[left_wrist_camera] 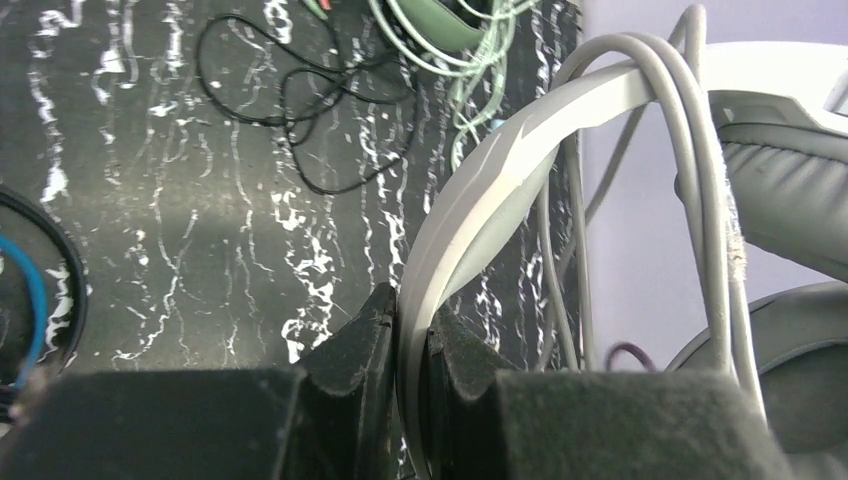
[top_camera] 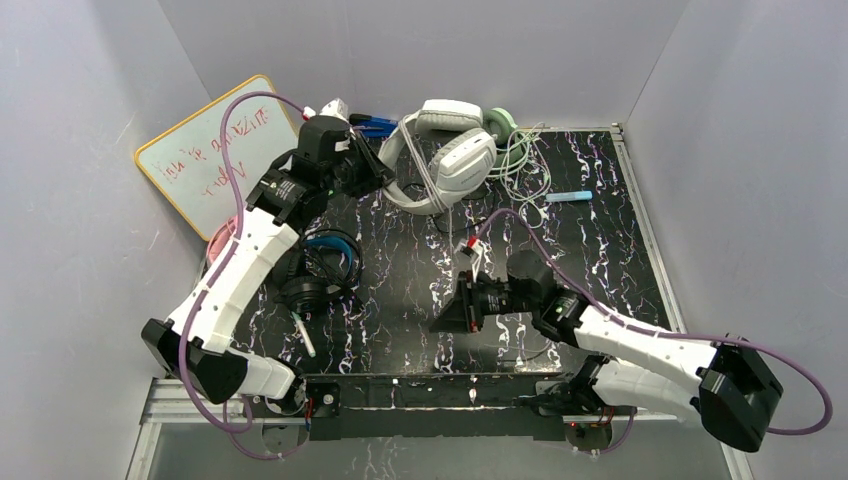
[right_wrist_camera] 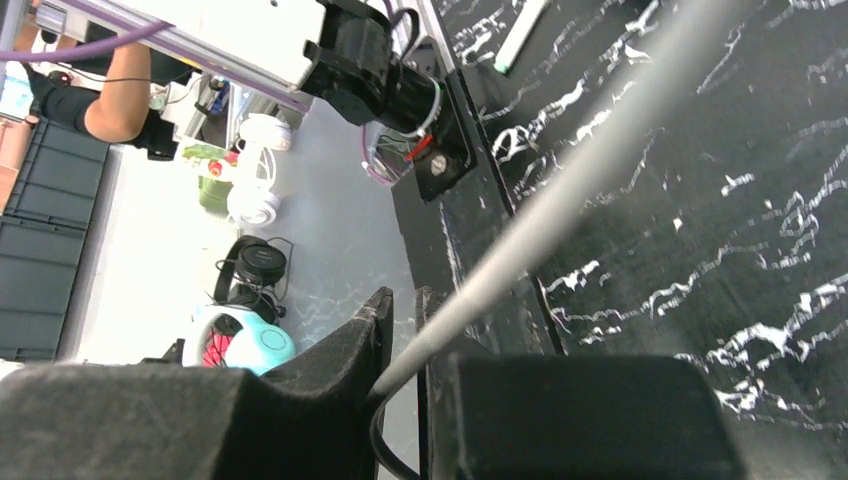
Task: Wrap the headphones
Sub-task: Wrap the headphones cable around the headphones.
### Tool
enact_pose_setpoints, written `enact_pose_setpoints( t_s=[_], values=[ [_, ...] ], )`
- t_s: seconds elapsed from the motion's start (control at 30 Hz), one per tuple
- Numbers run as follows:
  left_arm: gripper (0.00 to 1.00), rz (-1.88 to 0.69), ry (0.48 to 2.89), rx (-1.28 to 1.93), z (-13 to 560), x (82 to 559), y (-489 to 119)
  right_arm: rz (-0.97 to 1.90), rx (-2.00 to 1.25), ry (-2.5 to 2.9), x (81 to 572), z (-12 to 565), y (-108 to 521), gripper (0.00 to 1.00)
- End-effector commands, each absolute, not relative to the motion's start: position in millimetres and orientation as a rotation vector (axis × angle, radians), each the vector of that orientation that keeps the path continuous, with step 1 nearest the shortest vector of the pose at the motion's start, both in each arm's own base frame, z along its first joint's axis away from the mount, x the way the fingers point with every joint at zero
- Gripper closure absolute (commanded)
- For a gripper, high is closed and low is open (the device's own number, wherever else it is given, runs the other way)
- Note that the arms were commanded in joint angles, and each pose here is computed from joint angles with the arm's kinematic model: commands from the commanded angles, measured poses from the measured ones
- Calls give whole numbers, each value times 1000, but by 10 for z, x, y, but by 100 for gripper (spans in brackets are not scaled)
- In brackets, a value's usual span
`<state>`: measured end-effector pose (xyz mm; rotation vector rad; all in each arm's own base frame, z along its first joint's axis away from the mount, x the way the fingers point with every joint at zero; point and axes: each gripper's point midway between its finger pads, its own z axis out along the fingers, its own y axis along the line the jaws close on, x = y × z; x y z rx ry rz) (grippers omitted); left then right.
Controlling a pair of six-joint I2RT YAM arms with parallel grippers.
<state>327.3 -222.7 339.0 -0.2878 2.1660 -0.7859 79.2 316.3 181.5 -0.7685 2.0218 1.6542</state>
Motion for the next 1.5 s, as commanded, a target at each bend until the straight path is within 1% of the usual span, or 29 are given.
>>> enact_pose_setpoints(
  t_s=[0.0,0.27,0.43,0.57,0.73,0.83,0.97,1.1,1.17,1.2,1.3,1.47],
  values=[
    [100,-687,2015,-495,3535,3413,-1915,1644,-830,1964,816,2187,3298,78],
    [100,-362,1999,-637,3056,3437,-1397,1699,-883,1903,734,2651,3426,80],
    [100,-289,2014,-689,2851,3495,-1336,1723,-910,1919,689,2801,3467,82],
    [100,-179,2059,-625,2657,3546,-1286,1697,-900,1931,708,2906,3463,84],
    [100,-22,2147,-412,2343,3526,-1207,1568,-861,1932,862,3048,3421,87],
    [100,80,2208,-223,2175,3453,-1181,1421,-830,2003,1062,2966,3435,89],
    [100,184,2209,22,2082,3296,-1217,1300,-859,2092,1205,2871,3489,90],
    [100,293,2215,410,1941,3108,-1313,1177,-902,2124,1345,2897,3489,90],
    [100,351,2211,487,1913,3047,-1314,1079,-893,2138,1467,2921,3434,91],
    [100,361,2213,514,1901,3025,-1313,1029,-882,2140,1539,2946,3392,92],
    [100,288,2228,583,1871,2945,-1386,925,-864,2139,1684,3014,3264,92],
    [100,168,2233,769,1820,2820,-1581,801,-882,2138,1804,2995,3085,92]
  ],
)
